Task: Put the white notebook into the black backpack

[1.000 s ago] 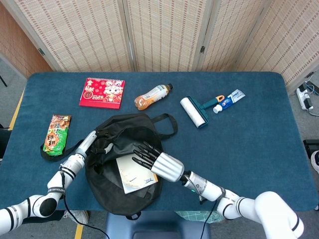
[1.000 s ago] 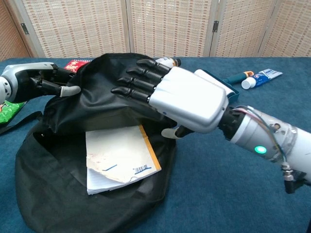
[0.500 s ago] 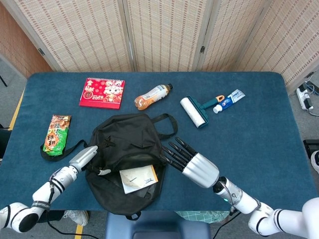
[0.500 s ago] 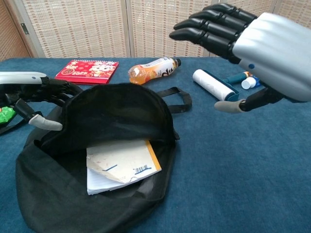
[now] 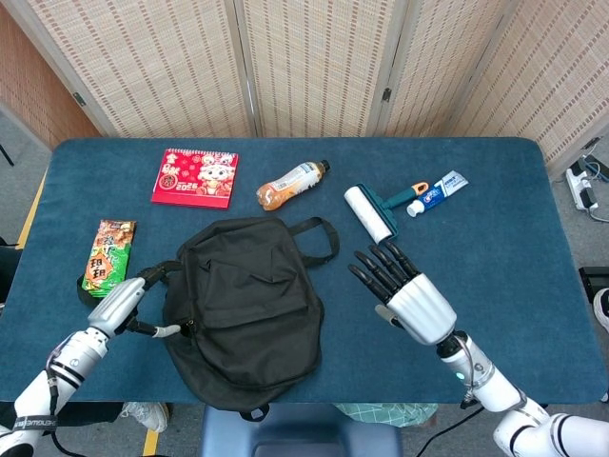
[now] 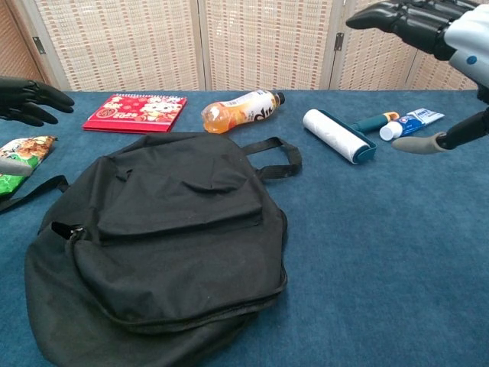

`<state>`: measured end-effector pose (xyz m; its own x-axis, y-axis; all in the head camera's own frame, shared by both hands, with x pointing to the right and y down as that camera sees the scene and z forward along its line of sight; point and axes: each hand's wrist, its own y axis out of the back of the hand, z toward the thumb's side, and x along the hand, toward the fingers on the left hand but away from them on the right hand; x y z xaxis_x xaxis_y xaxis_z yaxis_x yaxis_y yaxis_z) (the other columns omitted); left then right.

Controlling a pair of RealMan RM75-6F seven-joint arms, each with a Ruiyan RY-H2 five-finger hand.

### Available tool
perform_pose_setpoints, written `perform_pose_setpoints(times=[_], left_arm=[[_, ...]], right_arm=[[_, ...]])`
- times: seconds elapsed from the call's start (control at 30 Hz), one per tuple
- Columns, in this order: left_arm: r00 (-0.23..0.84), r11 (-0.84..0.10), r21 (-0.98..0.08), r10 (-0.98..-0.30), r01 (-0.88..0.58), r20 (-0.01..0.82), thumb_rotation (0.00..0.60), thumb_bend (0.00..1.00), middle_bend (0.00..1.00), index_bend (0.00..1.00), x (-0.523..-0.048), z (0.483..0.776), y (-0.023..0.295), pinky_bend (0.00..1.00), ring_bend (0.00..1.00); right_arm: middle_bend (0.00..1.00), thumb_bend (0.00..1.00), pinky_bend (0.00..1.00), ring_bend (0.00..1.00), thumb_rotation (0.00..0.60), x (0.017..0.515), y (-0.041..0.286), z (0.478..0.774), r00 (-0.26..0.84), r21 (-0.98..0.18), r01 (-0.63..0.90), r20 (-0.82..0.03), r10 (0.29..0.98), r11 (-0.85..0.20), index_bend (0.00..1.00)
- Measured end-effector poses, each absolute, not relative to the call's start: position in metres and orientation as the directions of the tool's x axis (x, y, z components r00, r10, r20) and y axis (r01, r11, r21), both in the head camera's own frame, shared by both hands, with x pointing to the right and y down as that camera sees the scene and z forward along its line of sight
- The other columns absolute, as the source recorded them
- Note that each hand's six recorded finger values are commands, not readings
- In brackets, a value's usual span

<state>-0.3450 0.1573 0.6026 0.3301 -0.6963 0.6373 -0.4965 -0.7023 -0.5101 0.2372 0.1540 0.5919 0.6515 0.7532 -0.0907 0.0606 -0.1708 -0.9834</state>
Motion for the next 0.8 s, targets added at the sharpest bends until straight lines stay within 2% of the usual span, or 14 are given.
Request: perform_pose_setpoints(times=[0.07, 0.2, 0.3, 0.43, 0.63, 0.8], left_arm=[[0.279, -0.66, -0.56, -0.735, -0.5, 0.618, 0.6, 0.22, 0.19, 0.23, -0.356, 0.602, 0.155, 0.13, 0.19], [0.166, -0.573, -0.662, -0.802, -0.483, 0.573, 0.6, 0.27, 0.19, 0.25, -0.381, 0.602, 0.155, 0.13, 0.19], [0.098, -0.518, -0.721, -0.837, -0.461, 0.539, 0.6, 0.27, 0.2, 0.26, -0.397, 0.6, 0.159, 0.13, 0.19], [0.037, -0.46, -0.786, -0.871, -0.413, 0.49, 0.6, 0.27, 0.2, 0.26, -0.413, 0.595, 0.167, 0.13, 0.19], [-0.041, -0.401, -0.865, -0.901, -0.302, 0.432, 0.6, 0.27, 0.19, 0.25, -0.434, 0.586, 0.189, 0.13, 0.19], [-0.092, -0.377, -0.89, -0.907, -0.257, 0.411, 0.6, 0.26, 0.19, 0.24, -0.446, 0.578, 0.212, 0.12, 0.18]], right_arm=[[0.15, 0.25, 0.29, 0.18, 0.6, 0.249, 0.153, 0.593, 0.621, -0.975, 0.063, -0.128, 0.773, -0.211, 0.08], [0.18, 0.26, 0.3, 0.19, 0.6, 0.274, 0.153, 0.595, 0.563, -0.961, 0.041, -0.203, 0.801, -0.273, 0.13], [0.18, 0.26, 0.27, 0.17, 0.6, 0.289, 0.156, 0.594, 0.538, -0.948, 0.048, -0.242, 0.808, -0.315, 0.12], [0.17, 0.26, 0.18, 0.11, 0.6, 0.32, 0.161, 0.589, 0.47, -0.927, 0.06, -0.3, 0.83, -0.369, 0.05], [0.13, 0.26, 0.17, 0.07, 0.6, 0.367, 0.176, 0.582, 0.304, -0.922, 0.044, -0.353, 0.885, -0.383, 0.0], [0.1, 0.26, 0.14, 0.03, 0.6, 0.4, 0.19, 0.571, 0.182, -0.925, 0.069, -0.356, 0.917, -0.373, 0.0]])
